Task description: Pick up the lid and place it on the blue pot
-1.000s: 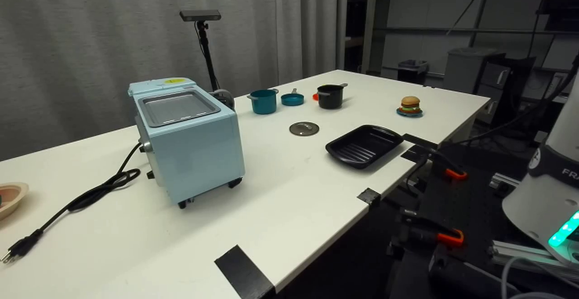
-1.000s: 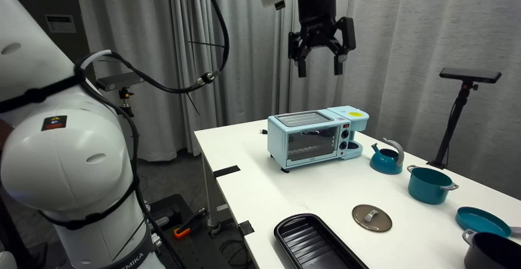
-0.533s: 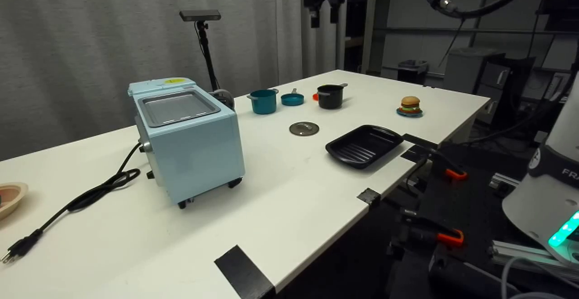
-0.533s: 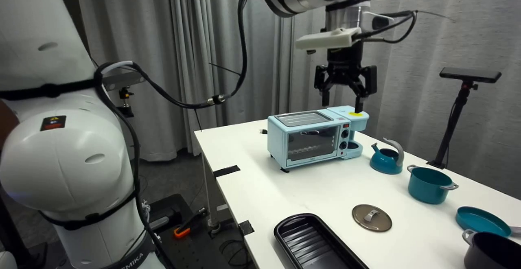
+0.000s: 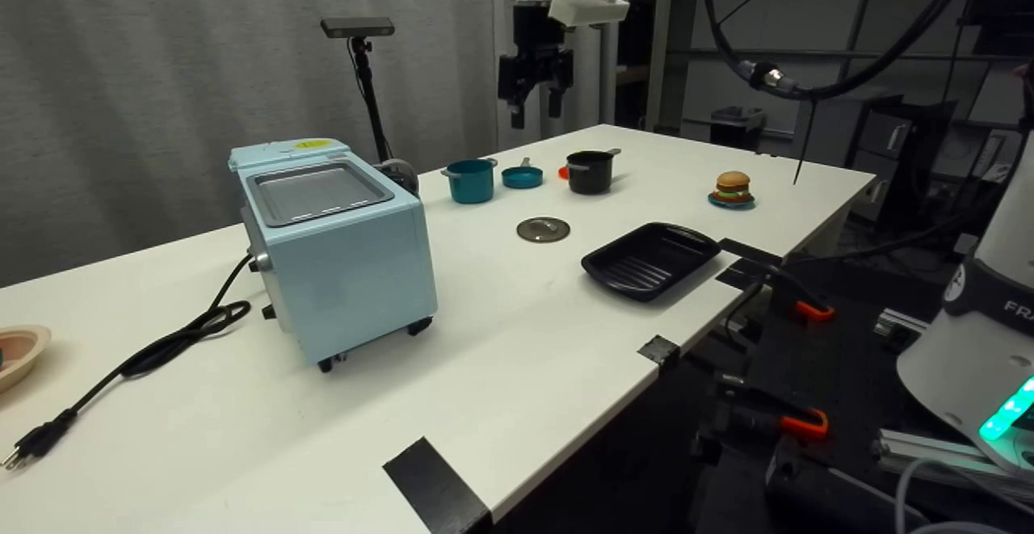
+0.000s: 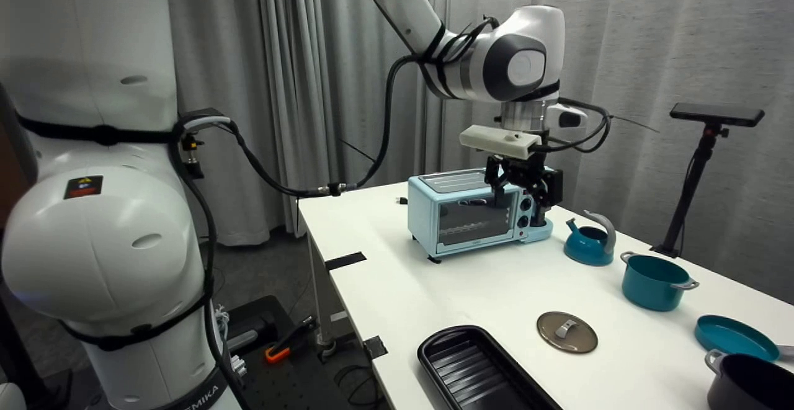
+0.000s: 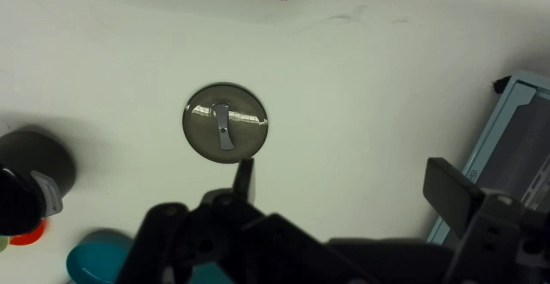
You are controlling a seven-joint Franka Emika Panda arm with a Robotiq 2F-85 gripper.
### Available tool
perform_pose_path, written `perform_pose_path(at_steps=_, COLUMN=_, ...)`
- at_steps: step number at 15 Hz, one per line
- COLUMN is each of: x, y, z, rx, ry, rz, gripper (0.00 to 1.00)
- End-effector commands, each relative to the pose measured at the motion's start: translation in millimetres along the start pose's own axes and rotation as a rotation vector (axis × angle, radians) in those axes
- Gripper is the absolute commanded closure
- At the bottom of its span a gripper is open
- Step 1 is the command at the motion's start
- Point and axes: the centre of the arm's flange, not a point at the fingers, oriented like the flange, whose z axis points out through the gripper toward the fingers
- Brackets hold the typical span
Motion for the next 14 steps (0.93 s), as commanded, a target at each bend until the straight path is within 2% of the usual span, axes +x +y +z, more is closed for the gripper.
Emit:
perform_pose_path(at_steps=1, x=34.0, y=-7.9, z=34.0, rx=0.016, ry=-0.001, rz=0.030, gripper=0.00)
perform_pose_path(at_steps=8, x=49.2, y=3.8, z=87.9, rx=-0.020, ry=-0.051, rz=0.068, gripper=0.00)
perform_pose_path(at_steps=14, x=50.1, y=40.5, z=116.5, rx=-0.070, ry=-0.083, rz=0.121, gripper=0.00)
